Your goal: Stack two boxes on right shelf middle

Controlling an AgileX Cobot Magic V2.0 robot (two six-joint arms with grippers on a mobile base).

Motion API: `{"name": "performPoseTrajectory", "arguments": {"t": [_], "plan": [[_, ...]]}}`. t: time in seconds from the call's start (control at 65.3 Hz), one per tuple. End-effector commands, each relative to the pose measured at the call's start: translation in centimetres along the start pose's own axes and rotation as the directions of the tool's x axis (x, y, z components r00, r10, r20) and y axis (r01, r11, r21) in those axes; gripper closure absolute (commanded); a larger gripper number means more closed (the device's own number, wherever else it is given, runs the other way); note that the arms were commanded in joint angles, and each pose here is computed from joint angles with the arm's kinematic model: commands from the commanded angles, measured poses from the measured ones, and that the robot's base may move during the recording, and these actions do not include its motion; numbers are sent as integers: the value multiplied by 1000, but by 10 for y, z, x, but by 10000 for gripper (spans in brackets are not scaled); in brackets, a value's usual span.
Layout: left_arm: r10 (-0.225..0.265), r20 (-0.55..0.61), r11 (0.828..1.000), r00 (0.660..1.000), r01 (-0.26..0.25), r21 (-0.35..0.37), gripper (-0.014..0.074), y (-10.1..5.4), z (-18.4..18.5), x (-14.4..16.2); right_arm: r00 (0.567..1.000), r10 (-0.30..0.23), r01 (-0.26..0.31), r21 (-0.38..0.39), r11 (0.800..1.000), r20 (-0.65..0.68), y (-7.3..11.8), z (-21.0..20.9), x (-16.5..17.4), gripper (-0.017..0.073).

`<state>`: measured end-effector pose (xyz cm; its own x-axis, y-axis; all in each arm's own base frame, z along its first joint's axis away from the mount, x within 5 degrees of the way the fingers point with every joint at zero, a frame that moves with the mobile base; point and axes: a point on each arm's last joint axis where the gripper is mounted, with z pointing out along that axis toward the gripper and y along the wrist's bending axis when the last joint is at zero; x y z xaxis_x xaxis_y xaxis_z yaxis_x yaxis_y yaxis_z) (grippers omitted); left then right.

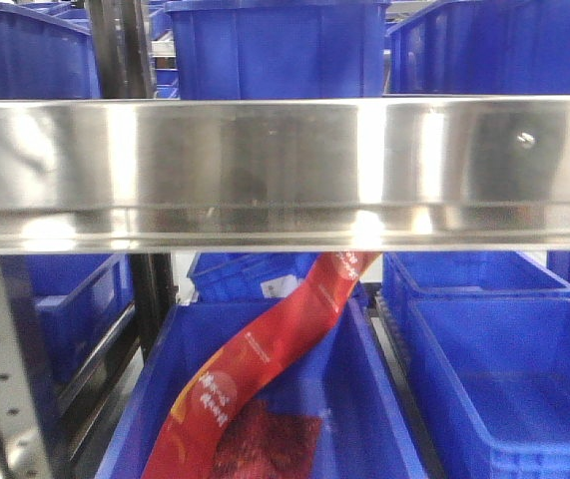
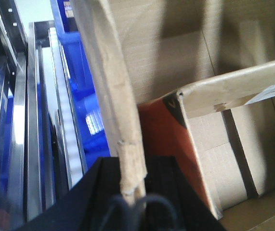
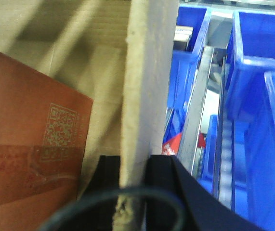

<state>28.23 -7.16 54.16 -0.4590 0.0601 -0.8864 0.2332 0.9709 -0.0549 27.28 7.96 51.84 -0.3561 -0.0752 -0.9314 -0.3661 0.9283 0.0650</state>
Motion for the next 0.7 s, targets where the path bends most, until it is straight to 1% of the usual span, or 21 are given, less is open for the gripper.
{"name": "performPoseTrajectory", "arguments": {"t": [0.0,0.689], "plan": [[17,46,999,999,-15,-35,705,5,-10,-5,994,-40,33,61,998,102,-6,-10,-11,712],[19,46,999,999,-17,-39,705,5,-10,-5,994,-40,33,61,998,102,-6,-10,-11,712]]}}
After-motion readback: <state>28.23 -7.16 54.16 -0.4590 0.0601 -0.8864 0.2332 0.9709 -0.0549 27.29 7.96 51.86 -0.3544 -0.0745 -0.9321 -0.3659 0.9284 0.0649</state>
